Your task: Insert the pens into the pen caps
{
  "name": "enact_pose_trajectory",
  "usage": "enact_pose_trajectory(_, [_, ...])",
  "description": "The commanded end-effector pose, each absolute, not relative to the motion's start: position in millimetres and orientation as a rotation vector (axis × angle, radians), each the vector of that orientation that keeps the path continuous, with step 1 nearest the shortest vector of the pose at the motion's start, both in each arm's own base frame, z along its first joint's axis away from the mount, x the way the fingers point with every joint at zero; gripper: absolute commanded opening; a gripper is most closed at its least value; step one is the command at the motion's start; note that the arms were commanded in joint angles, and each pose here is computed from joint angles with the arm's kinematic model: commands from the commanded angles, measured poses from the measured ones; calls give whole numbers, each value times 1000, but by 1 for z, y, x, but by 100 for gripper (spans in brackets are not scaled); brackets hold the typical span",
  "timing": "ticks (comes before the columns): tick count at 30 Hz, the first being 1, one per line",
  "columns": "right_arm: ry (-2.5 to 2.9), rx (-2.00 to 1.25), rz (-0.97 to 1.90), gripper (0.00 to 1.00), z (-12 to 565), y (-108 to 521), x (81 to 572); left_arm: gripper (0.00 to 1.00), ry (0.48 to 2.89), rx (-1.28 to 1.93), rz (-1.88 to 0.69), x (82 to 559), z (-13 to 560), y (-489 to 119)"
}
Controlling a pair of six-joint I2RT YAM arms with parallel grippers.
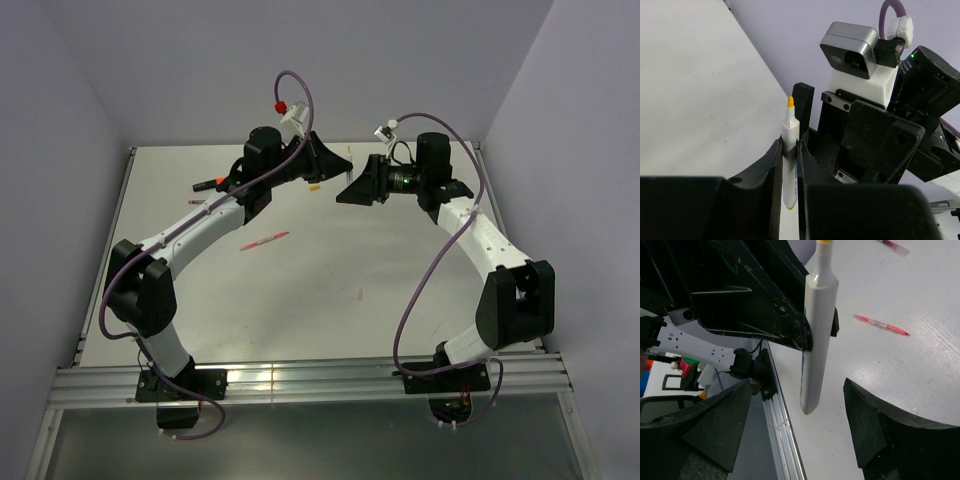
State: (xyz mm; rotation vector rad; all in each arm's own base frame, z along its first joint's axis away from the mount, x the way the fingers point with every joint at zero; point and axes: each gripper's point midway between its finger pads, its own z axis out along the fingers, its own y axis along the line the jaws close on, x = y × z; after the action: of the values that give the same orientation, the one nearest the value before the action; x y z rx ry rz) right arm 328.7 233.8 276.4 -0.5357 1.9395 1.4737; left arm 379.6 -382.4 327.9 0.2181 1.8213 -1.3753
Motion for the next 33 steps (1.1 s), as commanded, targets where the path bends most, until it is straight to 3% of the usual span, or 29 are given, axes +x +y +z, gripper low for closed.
enact_pose_trajectory(1, [1851, -597, 1491, 79, 305, 240, 325, 0, 1712, 178, -1418, 375, 363, -383])
enact_pose_trajectory(6, [1826, -615, 1495, 64, 308, 241, 323, 0, 1720, 148, -1453, 374, 361, -388])
enact_pose_trajectory(17, [1839, -602, 1500, 47, 304, 241, 323, 0, 1695, 168, -1478, 371, 364, -394])
enact_pose_trajectory(20, [1849, -584, 1497, 37, 302, 241, 326, 0, 1697, 171, -1484, 369, 363, -395])
enact_pose_trajectory(23, [1864, -552, 1497, 17, 300, 238, 330, 0, 1697, 176, -1479, 369, 362, -394])
enact_pose_trajectory(24, [1866, -548, 1500, 1, 299, 238, 330, 0, 1698, 189, -1481, 367, 361, -395])
enact_pose_trajectory(26, [1864, -549, 1498, 0, 299, 237, 331, 0, 1680, 210, -1492, 365, 363, -397])
enact_pose_trajectory(27, [1864, -551, 1500, 0, 298, 237, 331, 3, 1679, 236, -1507, 361, 362, -398])
enact_pose_trajectory(28, [1869, -548, 1503, 0, 297, 237, 330, 21, 1671, 247, -1507, 359, 363, -398])
enact_pose_trajectory(30, [1863, -549, 1490, 0, 296, 235, 330, 44, 1656, 282, -1488, 357, 365, -398])
enact_pose_trajectory(31, [1871, -544, 1489, 0, 293, 235, 330, 65, 1655, 292, -1463, 359, 366, -397])
enact_pose_trajectory(33, [1872, -529, 1477, 0, 292, 230, 330, 81, 1646, 326, -1348, 369, 367, -387])
